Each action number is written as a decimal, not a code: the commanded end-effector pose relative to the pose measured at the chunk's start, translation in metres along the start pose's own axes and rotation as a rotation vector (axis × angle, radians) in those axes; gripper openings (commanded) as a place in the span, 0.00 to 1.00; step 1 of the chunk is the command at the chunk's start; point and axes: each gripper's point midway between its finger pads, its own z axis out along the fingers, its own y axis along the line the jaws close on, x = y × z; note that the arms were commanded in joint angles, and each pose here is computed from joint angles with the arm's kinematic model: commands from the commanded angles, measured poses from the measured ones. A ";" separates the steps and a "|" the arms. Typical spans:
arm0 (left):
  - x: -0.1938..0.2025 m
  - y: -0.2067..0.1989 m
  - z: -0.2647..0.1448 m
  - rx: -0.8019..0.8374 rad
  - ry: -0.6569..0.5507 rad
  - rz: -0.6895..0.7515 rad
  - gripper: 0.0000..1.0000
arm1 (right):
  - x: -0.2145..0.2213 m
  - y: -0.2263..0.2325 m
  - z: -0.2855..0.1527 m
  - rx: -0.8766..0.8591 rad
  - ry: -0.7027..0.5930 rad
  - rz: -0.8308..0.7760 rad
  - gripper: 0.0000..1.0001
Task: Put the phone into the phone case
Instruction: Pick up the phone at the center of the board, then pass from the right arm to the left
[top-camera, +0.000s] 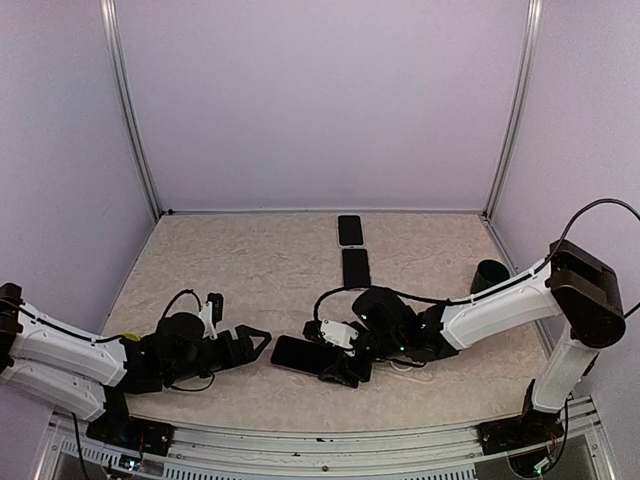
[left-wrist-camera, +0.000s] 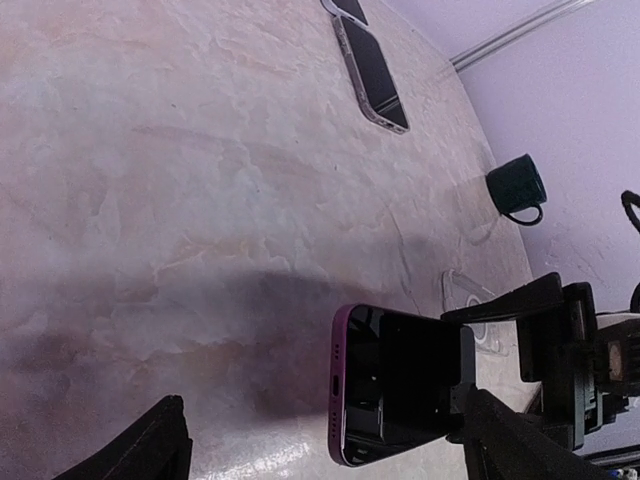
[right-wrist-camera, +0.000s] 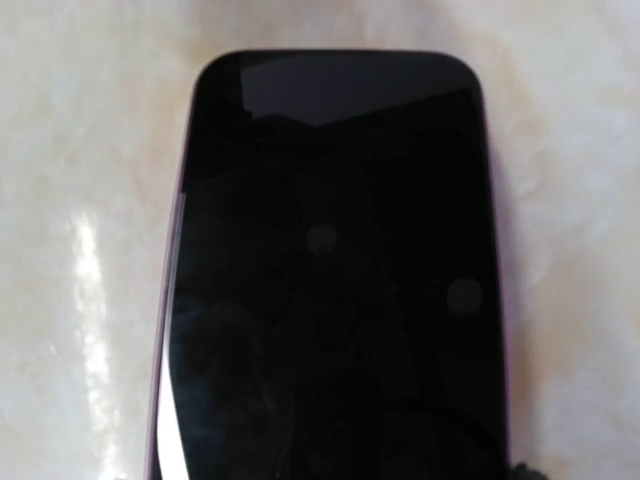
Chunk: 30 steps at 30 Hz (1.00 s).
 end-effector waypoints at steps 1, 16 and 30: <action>-0.002 -0.032 0.005 0.123 0.029 0.036 0.90 | -0.041 -0.002 -0.018 0.045 -0.141 -0.034 0.13; 0.021 -0.079 0.016 0.333 0.184 0.066 0.81 | -0.068 0.012 -0.039 0.112 -0.204 -0.113 0.14; 0.028 -0.102 0.014 0.449 0.242 0.068 0.58 | -0.061 0.020 -0.029 0.155 -0.148 -0.163 0.14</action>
